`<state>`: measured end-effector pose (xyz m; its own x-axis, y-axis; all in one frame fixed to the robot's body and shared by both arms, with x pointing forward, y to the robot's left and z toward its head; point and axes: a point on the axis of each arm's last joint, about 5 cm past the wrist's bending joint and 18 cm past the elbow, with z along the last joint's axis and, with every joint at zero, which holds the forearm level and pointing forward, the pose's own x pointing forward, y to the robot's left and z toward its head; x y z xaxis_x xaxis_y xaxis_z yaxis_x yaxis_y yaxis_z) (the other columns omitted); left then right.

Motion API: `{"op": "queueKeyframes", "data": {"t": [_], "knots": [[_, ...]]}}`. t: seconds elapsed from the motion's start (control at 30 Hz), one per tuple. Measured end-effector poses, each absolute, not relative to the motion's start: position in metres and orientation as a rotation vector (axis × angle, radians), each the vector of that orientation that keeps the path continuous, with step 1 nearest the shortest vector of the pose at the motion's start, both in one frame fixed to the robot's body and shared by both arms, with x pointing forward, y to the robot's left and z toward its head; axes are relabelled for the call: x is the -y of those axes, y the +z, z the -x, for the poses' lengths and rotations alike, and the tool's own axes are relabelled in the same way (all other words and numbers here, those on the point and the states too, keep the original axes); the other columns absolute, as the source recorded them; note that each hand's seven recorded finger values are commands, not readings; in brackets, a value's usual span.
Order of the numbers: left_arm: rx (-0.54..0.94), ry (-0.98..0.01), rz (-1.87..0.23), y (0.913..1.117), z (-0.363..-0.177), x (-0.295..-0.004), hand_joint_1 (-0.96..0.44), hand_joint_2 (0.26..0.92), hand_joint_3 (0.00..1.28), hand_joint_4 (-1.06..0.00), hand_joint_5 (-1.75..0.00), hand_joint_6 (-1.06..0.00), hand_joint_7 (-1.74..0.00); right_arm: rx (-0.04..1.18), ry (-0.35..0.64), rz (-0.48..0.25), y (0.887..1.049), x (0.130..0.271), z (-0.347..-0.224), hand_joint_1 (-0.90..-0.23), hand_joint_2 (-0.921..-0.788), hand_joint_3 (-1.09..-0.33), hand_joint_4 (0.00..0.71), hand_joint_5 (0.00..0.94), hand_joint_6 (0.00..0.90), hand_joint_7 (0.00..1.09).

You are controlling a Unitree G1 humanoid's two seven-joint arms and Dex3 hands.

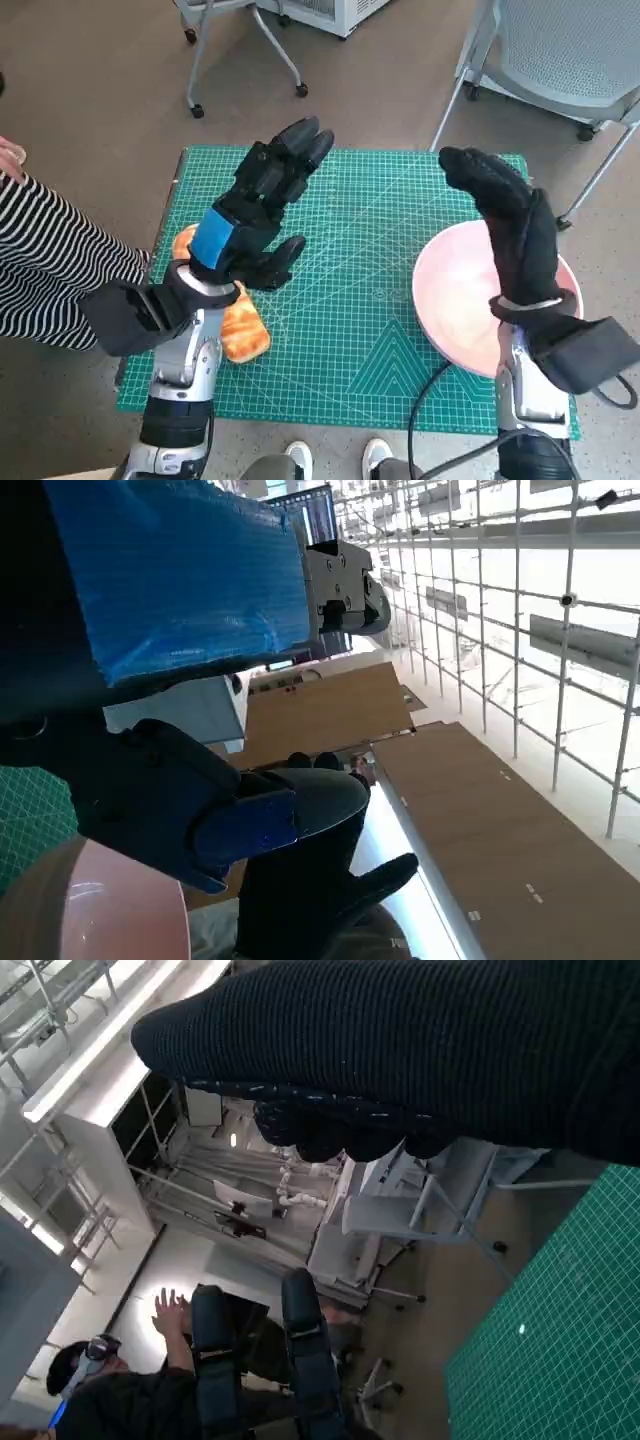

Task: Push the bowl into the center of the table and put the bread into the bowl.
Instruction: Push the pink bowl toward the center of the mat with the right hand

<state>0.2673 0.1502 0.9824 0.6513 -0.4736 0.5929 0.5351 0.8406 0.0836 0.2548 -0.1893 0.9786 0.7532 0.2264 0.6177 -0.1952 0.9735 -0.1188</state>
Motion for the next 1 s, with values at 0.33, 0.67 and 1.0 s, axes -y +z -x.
{"op": "queueKeyframes", "data": {"t": [0.33, 0.67, 1.0], "knots": [[0.634, -0.558, 0.097, 0.98, -0.266, -0.154, -0.47, 0.761, 0.67, 0.0, -0.25, 0.0, -0.46, 0.708, -0.097, 0.198, 0.968, 0.252, -0.238, -0.668, -0.921, -0.825, 0.189, 0.001, 0.011, 0.61], [0.631, -0.555, 0.102, 0.978, -0.265, -0.153, -0.46, 0.761, 0.67, 0.0, -0.25, 0.0, -0.46, 0.632, -0.367, 0.288, 0.948, 0.292, -0.226, -0.645, -0.921, -0.825, 0.197, 0.004, 0.028, 0.57], [0.628, -0.535, 0.098, 0.976, -0.262, -0.156, -0.46, 0.762, 0.68, 0.0, -0.24, 0.0, -0.43, 0.471, -0.541, 0.325, 0.922, 0.334, -0.21, -0.599, -0.921, -0.858, 0.185, 0.0, 0.082, 0.47]]}}
